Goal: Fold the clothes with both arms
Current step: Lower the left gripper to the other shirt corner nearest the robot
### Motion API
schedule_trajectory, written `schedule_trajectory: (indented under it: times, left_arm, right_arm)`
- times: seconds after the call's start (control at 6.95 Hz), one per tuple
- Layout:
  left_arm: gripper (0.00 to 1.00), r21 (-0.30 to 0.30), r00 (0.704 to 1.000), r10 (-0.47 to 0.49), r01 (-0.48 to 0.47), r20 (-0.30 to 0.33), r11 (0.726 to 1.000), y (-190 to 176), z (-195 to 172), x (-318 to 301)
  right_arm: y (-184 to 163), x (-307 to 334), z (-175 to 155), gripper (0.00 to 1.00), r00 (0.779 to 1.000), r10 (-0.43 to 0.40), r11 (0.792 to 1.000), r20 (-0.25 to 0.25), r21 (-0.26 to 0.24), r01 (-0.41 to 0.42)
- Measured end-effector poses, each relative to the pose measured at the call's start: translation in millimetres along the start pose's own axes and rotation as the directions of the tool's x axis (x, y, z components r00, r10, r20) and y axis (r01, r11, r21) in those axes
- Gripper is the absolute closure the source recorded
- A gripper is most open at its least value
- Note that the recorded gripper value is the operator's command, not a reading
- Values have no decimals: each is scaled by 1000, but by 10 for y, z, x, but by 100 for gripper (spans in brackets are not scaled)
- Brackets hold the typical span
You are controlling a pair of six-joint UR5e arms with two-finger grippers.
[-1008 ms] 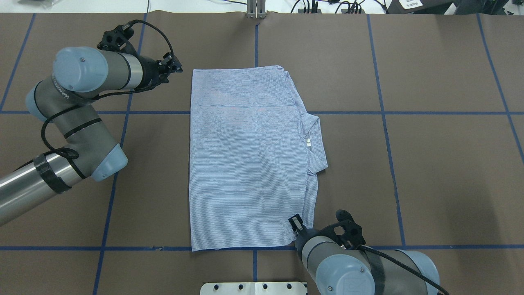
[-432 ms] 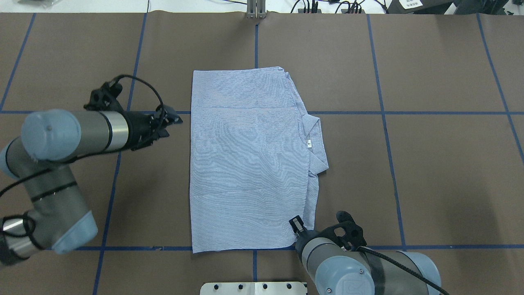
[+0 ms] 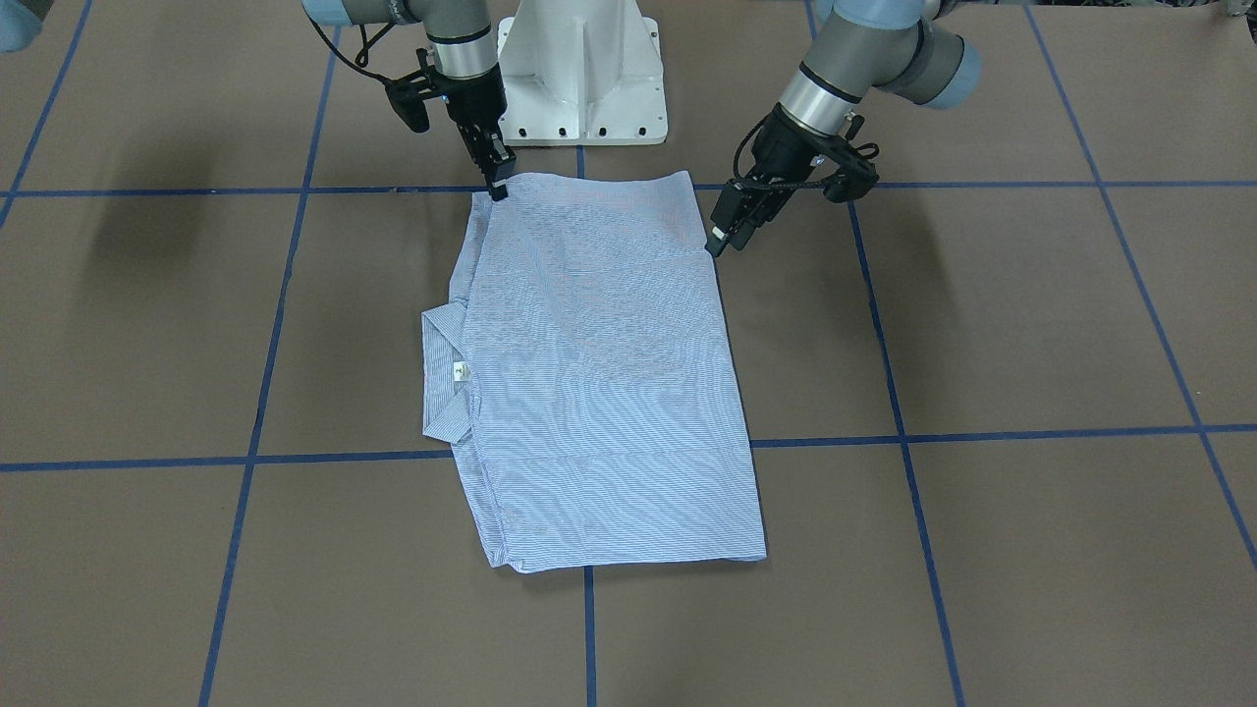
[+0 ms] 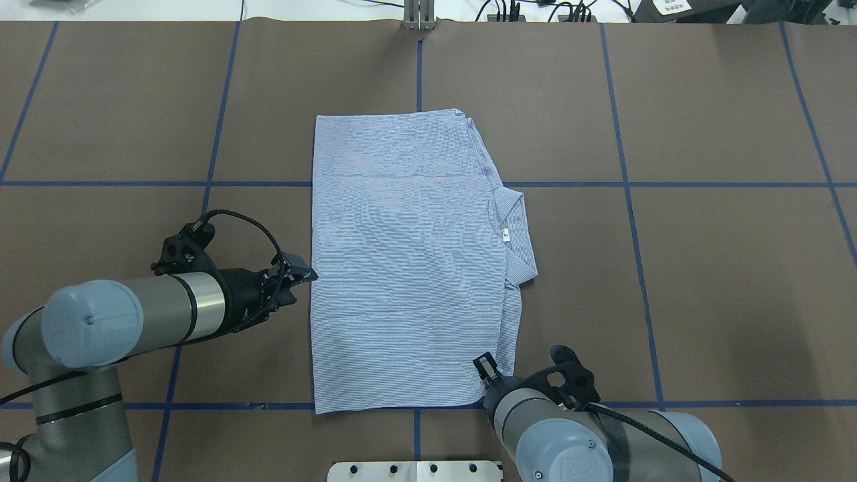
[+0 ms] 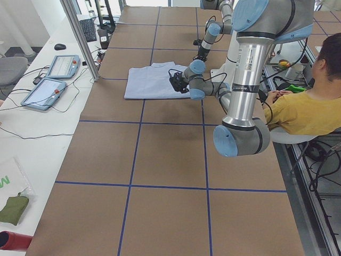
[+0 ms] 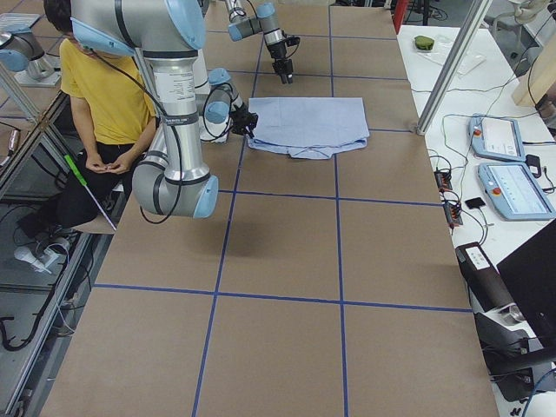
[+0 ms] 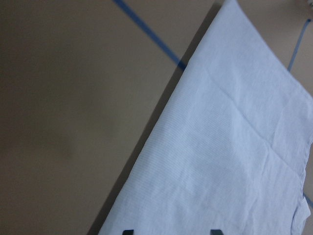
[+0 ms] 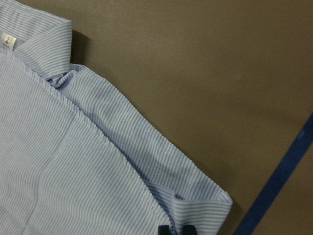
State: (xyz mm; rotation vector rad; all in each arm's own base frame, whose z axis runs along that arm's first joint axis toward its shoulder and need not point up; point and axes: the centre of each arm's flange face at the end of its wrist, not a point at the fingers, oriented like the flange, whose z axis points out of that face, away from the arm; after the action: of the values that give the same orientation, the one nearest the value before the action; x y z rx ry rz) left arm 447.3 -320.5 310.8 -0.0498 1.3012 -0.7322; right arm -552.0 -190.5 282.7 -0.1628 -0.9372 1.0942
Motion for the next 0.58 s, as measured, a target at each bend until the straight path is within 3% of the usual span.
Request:
schedule_trajectory:
  times: [0.58]
  left_arm:
    - [39,-7,1000,-16,16,10,1000,92,1,-39]
  right_arm:
    - [29,87,24,27,1000,-9,1000,-7,3,10]
